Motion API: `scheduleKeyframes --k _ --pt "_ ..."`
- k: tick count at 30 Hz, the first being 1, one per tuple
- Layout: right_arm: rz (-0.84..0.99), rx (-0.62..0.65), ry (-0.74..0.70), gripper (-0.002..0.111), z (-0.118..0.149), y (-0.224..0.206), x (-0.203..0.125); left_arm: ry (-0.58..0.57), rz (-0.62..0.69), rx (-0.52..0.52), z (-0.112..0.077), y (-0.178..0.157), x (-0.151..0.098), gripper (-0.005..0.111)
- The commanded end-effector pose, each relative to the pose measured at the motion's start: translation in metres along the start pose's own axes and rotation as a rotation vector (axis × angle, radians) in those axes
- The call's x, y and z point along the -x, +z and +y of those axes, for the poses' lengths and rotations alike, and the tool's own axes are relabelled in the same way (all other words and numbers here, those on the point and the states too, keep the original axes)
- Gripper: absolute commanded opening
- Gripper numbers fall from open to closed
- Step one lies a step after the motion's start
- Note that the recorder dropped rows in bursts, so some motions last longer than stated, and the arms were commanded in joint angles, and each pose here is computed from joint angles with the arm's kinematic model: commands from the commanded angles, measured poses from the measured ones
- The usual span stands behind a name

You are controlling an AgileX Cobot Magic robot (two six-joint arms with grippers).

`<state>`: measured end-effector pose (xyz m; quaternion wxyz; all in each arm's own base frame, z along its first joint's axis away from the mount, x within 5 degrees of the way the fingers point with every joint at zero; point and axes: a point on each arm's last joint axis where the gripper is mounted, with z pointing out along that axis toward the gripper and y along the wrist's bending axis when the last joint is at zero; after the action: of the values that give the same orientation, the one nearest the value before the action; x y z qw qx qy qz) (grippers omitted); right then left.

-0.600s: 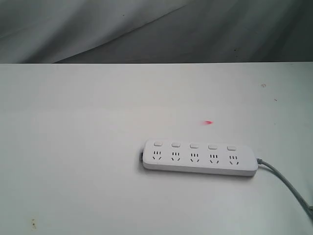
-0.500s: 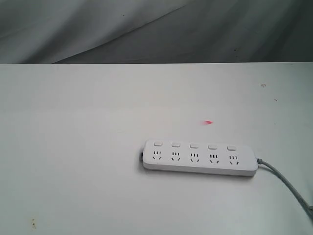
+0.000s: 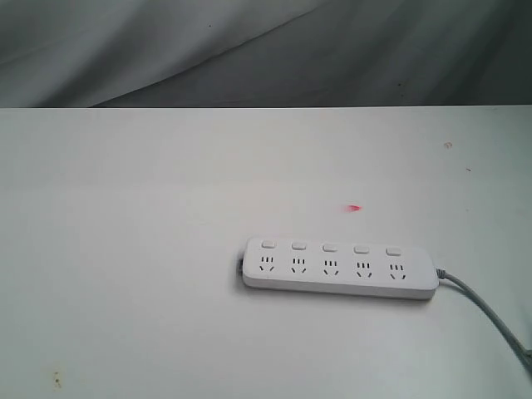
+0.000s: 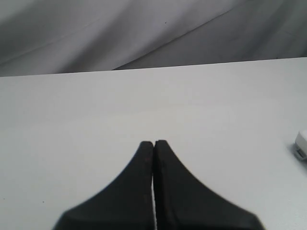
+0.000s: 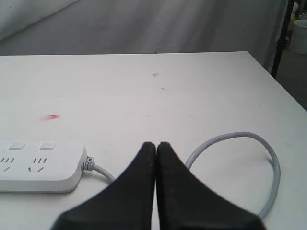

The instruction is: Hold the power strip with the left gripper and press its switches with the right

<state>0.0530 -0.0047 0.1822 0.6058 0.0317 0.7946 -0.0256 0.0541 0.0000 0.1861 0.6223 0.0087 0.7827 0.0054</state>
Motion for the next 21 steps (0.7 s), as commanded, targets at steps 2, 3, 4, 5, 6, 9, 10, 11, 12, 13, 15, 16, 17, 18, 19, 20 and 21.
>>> scheduleKeyframes --k 2,3,4,5,6,9,10,11,12,13,15,16,17,18,19,20,21 --pt "-0.014 -0.006 0.008 0.000 0.000 0.000 0.000 0.002 -0.004 -0.004 0.000 0.000 -0.001 0.000" --pt "-0.014 -0.006 0.008 0.000 0.000 0.000 0.000 -0.016 -0.004 -0.009 -0.001 0.000 -0.001 0.000" --pt "-0.014 -0.006 0.008 0.000 0.000 0.000 0.000 -0.036 -0.004 -0.016 -0.001 0.000 -0.001 0.000" --pt "-0.014 -0.006 0.008 0.000 0.000 0.000 0.000 -0.067 -0.015 -0.026 -0.002 -0.001 0.003 0.000" --pt "-0.014 -0.006 0.008 0.000 0.000 0.000 0.000 -0.086 -0.037 -0.033 -0.003 -0.003 0.010 0.000" --pt "-0.014 -0.006 0.008 0.000 0.000 0.000 0.000 -0.089 -0.109 -0.037 -0.002 -0.012 0.033 0.000" --pt "-0.014 -0.006 0.008 0.000 0.000 0.000 0.000 -0.074 -0.140 -0.034 -0.002 -0.016 0.044 0.000" --pt "-0.014 -0.006 0.008 0.000 0.000 0.000 0.000 -0.051 -0.157 -0.030 -0.001 -0.019 0.056 0.000" --pt "-0.014 -0.006 0.008 0.000 0.000 0.000 0.000 -0.029 -0.166 -0.027 -0.001 -0.021 0.068 0.000" --pt "-0.014 -0.006 0.008 0.000 0.000 0.000 0.000 -0.010 -0.172 -0.024 -0.001 -0.022 0.078 0.000" --pt "-0.014 -0.006 0.008 0.000 0.000 0.000 0.000 0.030 -0.173 -0.020 0.000 -0.021 0.106 0.000" --pt "-0.014 -0.006 0.008 0.000 0.000 0.000 0.000 0.048 -0.168 -0.019 0.000 -0.018 0.118 0.000" --pt "-0.014 -0.006 0.008 0.000 0.000 0.000 0.000 0.070 -0.159 -0.017 0.000 -0.015 0.133 0.000" --pt "-0.014 -0.006 0.008 0.000 0.000 0.000 0.000 0.086 -0.151 -0.018 0.000 -0.009 0.148 0.000" --pt "-0.014 -0.006 0.008 0.000 0.000 0.000 0.000 0.096 -0.140 -0.020 0.000 -0.002 0.162 0.000" --pt "-0.014 -0.006 0.008 0.000 0.000 0.000 0.000 0.109 -0.128 -0.022 0.000 0.006 0.176 0.000" --pt "-0.014 -0.006 0.008 0.000 0.000 0.000 0.000 0.119 -0.115 -0.027 0.000 0.015 0.189 0.000"
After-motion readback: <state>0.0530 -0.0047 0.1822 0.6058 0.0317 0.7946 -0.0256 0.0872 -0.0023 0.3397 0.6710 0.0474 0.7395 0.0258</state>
